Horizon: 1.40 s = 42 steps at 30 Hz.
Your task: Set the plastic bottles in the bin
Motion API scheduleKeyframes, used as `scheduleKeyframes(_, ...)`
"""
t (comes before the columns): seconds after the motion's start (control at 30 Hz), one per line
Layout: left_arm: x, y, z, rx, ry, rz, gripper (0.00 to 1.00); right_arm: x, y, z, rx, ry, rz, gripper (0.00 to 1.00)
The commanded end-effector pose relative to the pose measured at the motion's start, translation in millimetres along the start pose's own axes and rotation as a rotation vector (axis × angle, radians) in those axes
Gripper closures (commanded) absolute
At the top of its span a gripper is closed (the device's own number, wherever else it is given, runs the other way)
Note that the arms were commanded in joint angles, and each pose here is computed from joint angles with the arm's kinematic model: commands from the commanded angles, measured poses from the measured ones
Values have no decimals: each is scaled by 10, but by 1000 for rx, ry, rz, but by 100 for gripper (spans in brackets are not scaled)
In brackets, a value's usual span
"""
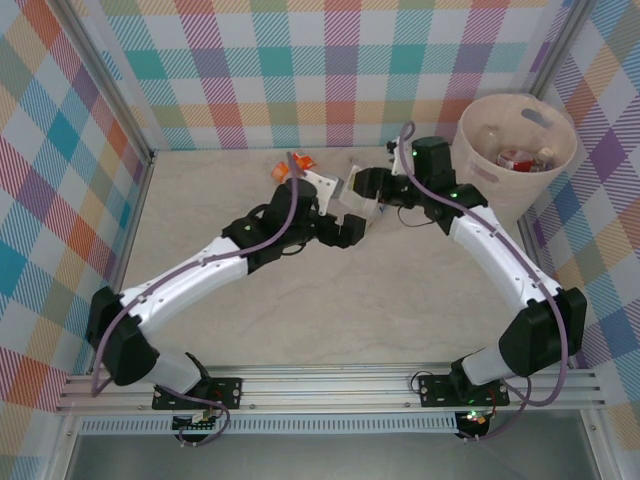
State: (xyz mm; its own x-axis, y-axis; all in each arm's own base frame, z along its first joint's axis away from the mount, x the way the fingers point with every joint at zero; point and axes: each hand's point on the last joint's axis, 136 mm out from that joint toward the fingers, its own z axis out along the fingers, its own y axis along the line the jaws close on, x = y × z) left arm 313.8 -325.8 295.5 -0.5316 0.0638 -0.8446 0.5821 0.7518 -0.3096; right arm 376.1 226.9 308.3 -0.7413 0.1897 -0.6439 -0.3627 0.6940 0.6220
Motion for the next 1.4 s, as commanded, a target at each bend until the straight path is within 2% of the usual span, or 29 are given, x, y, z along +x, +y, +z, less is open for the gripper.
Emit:
scheduleKeyframes(0.0, -364, -4, -332, 20, -166, -64, 0, -518, 39, -494, 83, -180, -128, 52)
scheduleKeyframes(0.17, -311, 283, -463, -101, -200, -101, 0, -1135, -245, -1199, 241, -453, -140, 53)
scheduleKeyframes(0.37, -176, 429, -442, -157, -167, -127, 0, -1629, -678, -1998, 410, -746, -73, 54)
scheduleKeyframes(0.5, -159, 454, -414, -167, -159, -137, 0, -1820, -926, -2333, 504, -880, -42, 53)
scheduleKeyframes(0.67, -170, 434, -383, -154, -160, -149, 0, -1963, -1481, -2590, 561, -1023, 126, 53)
scheduleKeyframes(0.8, -155, 440, -363, -156, -151, -154, 0, -2067, -1828, -2488, 525, -1013, 225, 53)
scheduleKeyframes(1.07, -136, 468, -361, -169, -142, -163, 0, -2238, -2192, -2042, 533, -833, 228, 49)
scheduleKeyframes(1.13, -130, 471, -347, -170, -139, -164, 0, -2250, -2255, -1906, 508, -791, 228, 39)
scheduleKeyframes(1.27, -125, 466, -313, -167, -127, -167, 0, -2302, -2331, -1742, 494, -702, 232, 8)
scheduleKeyframes(1.3, -114, 469, -305, -168, -122, -167, 0, -2307, -2354, -1756, 513, -700, 232, 3)
scheduleKeyframes(1.37, -105, 490, -303, -176, -120, -168, 0, -2293, -2401, -1816, 555, -715, 242, 1)
